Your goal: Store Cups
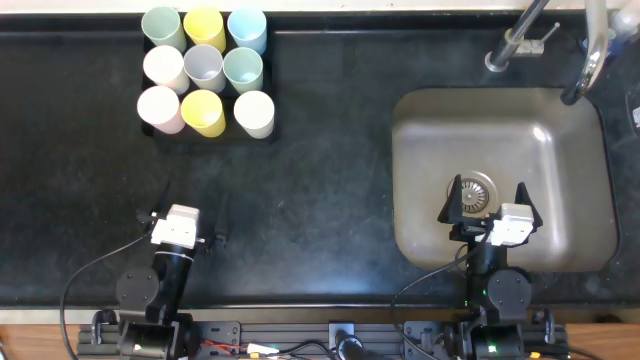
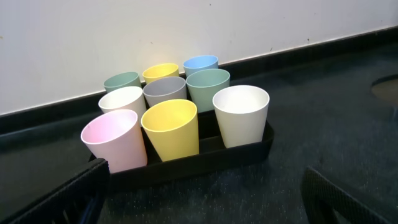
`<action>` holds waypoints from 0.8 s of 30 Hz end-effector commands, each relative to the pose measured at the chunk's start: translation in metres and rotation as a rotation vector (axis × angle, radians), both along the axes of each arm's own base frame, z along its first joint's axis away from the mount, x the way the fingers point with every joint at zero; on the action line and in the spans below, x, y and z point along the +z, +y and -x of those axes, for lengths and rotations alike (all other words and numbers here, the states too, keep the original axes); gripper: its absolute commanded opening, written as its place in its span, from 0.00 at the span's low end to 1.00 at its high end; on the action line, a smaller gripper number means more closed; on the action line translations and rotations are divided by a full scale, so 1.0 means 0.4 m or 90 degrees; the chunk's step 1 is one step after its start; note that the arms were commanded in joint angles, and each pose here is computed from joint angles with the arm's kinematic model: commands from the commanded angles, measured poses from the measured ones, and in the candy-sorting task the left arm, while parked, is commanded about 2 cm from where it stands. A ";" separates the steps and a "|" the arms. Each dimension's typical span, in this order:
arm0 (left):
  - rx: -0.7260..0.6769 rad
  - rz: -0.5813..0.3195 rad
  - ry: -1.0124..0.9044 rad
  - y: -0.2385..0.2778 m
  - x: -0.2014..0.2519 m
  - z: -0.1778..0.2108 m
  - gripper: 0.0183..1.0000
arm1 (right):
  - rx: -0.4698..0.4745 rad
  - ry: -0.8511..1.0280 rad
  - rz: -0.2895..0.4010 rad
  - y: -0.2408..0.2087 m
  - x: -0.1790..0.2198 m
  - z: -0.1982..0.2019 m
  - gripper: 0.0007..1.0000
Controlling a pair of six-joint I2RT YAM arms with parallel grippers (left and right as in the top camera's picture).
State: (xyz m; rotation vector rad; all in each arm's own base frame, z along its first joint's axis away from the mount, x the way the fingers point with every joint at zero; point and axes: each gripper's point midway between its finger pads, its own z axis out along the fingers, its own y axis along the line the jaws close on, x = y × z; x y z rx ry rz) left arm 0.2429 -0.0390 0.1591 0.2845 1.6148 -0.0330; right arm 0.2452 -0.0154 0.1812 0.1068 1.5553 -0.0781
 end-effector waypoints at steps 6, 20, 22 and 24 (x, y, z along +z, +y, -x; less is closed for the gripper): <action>-0.004 -0.008 -0.003 -0.002 0.000 0.001 1.00 | 0.000 0.002 0.002 -0.001 -0.010 -0.001 1.00; -0.004 -0.008 -0.003 -0.002 0.000 0.001 1.00 | 0.097 0.011 -0.038 0.064 -0.021 -0.003 1.00; -0.004 -0.008 -0.003 -0.002 0.000 0.001 1.00 | 0.097 0.011 -0.038 0.064 -0.021 -0.003 1.00; -0.004 -0.008 -0.003 -0.002 0.000 0.001 1.00 | 0.097 0.011 -0.038 0.064 -0.021 -0.003 1.00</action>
